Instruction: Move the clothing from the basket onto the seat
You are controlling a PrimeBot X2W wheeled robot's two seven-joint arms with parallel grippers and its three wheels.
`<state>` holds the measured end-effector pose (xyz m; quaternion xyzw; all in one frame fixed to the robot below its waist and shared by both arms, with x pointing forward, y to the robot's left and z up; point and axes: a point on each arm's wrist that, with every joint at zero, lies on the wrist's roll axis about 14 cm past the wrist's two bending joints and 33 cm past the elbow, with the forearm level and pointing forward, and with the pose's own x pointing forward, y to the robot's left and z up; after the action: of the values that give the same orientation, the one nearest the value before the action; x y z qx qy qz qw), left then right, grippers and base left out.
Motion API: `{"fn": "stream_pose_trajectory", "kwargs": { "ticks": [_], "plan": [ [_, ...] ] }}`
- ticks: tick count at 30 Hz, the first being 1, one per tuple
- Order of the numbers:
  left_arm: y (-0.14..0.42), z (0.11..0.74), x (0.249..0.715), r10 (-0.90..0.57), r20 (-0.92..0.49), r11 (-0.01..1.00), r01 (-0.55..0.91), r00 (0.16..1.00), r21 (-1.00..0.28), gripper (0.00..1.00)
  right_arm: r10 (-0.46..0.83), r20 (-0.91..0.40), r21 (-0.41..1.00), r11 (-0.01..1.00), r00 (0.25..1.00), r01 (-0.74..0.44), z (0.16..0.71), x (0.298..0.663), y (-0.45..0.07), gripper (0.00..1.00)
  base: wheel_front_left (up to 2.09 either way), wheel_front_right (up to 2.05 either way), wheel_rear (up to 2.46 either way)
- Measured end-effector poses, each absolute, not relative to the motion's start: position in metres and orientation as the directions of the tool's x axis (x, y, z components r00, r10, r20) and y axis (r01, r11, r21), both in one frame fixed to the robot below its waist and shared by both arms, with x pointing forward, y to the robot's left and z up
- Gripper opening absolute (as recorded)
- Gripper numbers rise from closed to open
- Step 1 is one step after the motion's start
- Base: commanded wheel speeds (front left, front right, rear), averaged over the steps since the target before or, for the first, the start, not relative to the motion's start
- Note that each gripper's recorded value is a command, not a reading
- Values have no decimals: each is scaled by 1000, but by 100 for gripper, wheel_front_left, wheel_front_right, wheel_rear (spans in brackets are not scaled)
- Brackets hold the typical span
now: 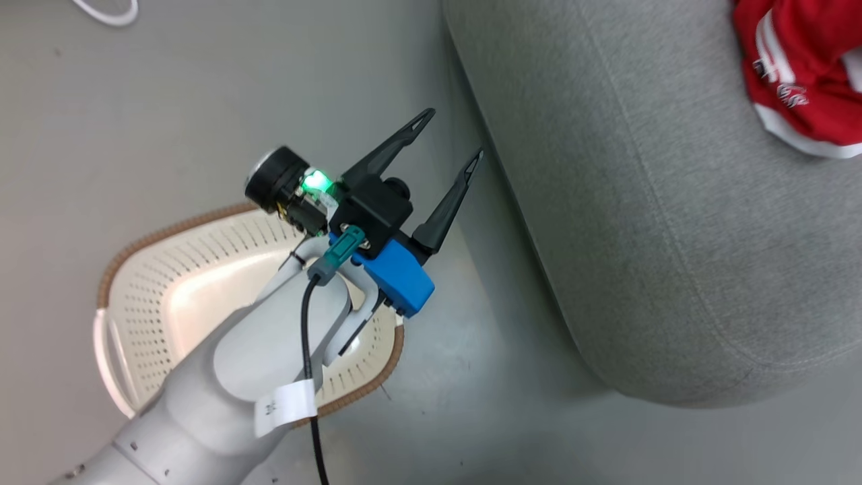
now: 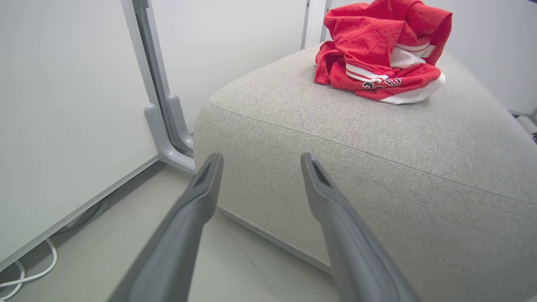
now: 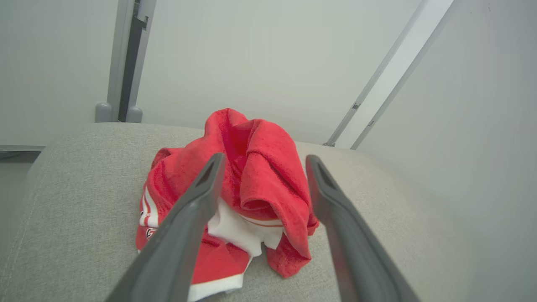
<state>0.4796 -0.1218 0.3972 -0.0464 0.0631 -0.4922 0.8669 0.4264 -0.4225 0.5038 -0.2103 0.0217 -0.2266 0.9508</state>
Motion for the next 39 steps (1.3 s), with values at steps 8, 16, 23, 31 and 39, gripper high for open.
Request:
{"fn": "stream_pose_trajectory", "kwargs": {
  "ticks": [8,16,23,31,39],
  "plan": [
    [-84,470,490,-738,57,663,738,672,-121,100,-261,148,-355,886,954,298,545,437,-365,100,0,0,0],
    [-11,520,492,-550,146,825,562,822,-61,100,-42,212,-290,951,976,104,567,451,-282,100,0,0,0],
    [55,542,478,-380,183,919,392,907,-36,100,104,262,-236,971,960,-41,584,452,-218,100,0,0,0],
    [124,550,445,-192,198,979,202,961,-31,100,174,267,-161,978,948,-134,582,443,-177,100,0,0,0],
    [165,537,409,-86,161,994,96,983,-53,100,163,206,-106,984,965,-143,558,423,-172,100,0,0,0]
  ]
}}
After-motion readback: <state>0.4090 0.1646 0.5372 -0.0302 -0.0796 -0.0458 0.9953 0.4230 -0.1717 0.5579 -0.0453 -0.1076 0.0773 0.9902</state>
